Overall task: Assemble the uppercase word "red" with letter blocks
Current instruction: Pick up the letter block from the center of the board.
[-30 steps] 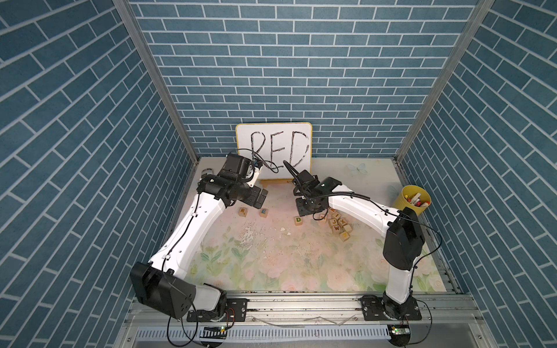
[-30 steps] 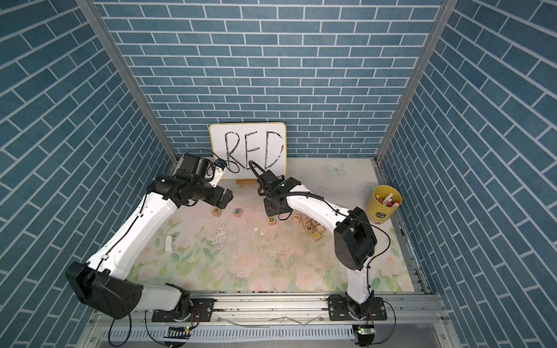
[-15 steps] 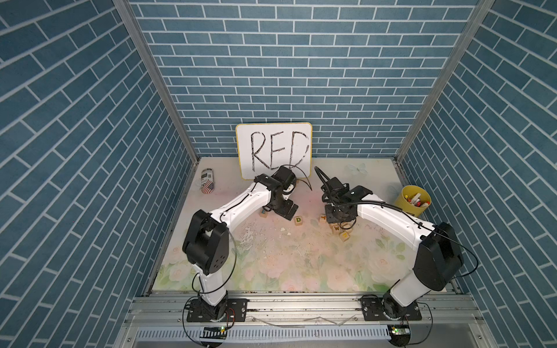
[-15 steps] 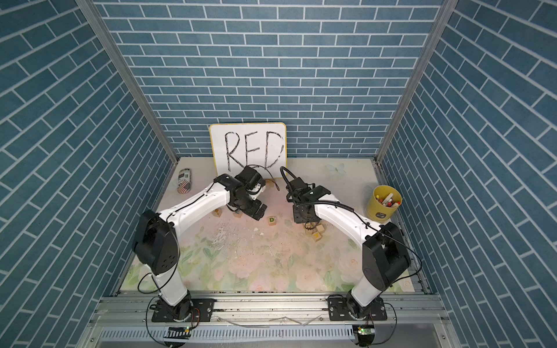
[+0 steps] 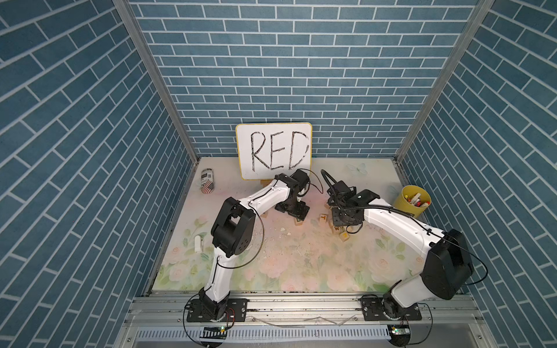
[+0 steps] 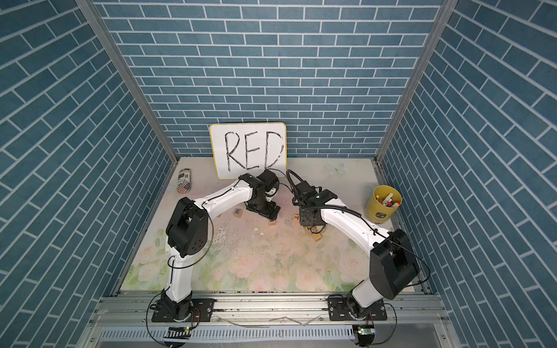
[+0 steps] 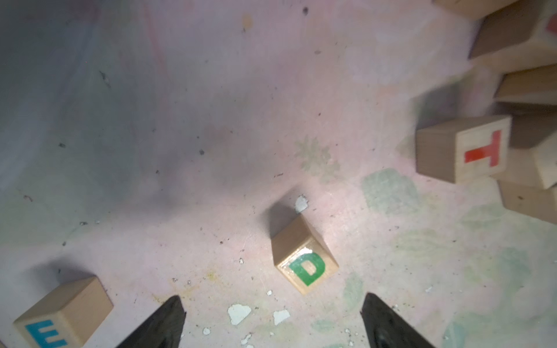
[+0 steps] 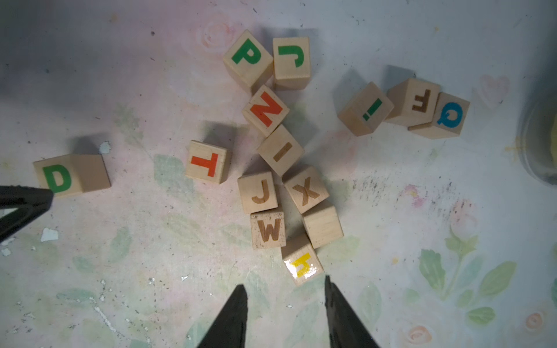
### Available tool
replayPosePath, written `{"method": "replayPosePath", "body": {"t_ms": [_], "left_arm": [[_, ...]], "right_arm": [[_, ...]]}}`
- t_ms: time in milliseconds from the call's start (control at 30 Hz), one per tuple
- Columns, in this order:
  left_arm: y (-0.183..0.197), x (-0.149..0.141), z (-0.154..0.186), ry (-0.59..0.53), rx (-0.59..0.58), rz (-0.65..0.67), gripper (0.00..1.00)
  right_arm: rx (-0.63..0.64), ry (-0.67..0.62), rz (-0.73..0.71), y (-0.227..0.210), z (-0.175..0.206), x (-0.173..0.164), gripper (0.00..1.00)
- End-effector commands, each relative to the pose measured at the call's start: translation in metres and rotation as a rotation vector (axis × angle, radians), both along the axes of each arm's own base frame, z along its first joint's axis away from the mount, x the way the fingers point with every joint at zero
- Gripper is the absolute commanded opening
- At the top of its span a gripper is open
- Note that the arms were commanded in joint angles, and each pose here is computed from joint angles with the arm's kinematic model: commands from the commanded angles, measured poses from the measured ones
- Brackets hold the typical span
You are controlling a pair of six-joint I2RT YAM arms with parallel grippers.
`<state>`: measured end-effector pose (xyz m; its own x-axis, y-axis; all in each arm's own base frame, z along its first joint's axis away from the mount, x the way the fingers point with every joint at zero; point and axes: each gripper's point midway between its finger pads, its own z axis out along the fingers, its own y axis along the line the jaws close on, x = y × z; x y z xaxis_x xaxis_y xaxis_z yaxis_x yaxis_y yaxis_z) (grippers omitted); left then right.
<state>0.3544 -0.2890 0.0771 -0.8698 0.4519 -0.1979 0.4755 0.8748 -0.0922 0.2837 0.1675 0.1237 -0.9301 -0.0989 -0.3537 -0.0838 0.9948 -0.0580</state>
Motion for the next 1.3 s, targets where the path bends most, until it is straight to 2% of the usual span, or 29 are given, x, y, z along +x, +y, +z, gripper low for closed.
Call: {"method": "replayPosePath", "body": {"t_ms": [0, 367, 667, 767, 933, 1167, 1267], "left_arm": [[-0.007, -0.005, 0.005, 0.016, -0.001, 0.003, 0.92], [-0.008, -0.007, -0.031, 0.061, 0.075, 0.011, 0.86], [-0.003, -0.01, -0.044, 0.08, 0.111, 0.018, 0.82], [-0.002, -0.01, -0.046, 0.083, 0.113, 0.018, 0.77], [-0.001, -0.011, -0.046, 0.082, 0.12, 0.02, 0.63], [0.006, -0.012, -0.044, 0.065, 0.139, 0.021, 0.59], [0.008, -0.013, -0.043, 0.06, 0.141, 0.02, 0.51]], "right_arm": [[-0.03, 0.006, -0.029, -0.014, 0.001, -0.007, 0.44], [-0.048, 0.03, -0.038, -0.026, -0.01, -0.016, 0.44], [-0.038, 0.048, -0.039, -0.024, -0.019, -0.012, 0.43], [-0.041, 0.053, -0.03, -0.022, -0.02, -0.01, 0.43], [-0.039, 0.052, -0.027, -0.02, -0.02, -0.007, 0.43], [-0.032, 0.054, -0.03, -0.019, -0.02, -0.007, 0.43], [-0.025, 0.05, -0.028, -0.017, -0.018, -0.007, 0.43]]}}
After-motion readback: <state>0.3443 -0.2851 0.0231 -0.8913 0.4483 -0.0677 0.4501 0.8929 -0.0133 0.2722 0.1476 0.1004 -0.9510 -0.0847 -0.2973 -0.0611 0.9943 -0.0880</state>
